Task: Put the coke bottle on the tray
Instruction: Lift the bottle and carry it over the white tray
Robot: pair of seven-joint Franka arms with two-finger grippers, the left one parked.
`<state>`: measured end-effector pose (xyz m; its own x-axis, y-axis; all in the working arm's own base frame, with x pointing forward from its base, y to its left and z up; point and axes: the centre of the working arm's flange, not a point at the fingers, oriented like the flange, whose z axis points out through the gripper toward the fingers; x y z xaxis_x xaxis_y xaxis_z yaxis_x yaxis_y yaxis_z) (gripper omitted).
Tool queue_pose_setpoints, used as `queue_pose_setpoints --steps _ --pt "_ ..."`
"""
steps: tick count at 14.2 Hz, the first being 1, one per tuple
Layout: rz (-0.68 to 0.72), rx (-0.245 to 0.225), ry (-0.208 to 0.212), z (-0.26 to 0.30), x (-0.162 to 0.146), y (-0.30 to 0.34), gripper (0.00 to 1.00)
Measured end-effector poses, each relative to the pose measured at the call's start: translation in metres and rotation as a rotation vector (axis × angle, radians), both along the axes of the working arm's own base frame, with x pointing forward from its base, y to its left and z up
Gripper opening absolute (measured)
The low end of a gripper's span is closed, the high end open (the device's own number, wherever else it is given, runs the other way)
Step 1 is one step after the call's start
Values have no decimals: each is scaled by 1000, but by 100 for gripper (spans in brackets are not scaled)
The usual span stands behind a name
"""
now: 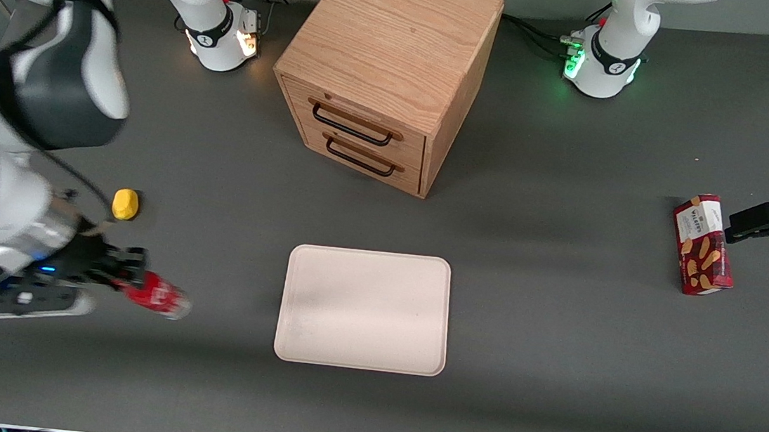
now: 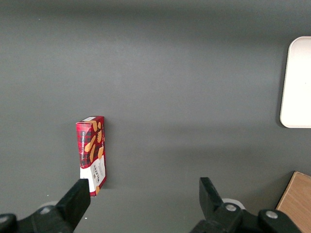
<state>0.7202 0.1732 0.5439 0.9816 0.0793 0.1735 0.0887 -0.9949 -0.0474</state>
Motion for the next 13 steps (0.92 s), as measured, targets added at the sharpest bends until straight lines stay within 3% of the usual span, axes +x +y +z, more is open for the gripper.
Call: queue_pose_setpoints --steps 2,7,13 --pt "5 8 -18 -23 7 30 34" --pt "64 14 -1 -80 3 105 34" --pt "76 21 58 -163 12 126 34"
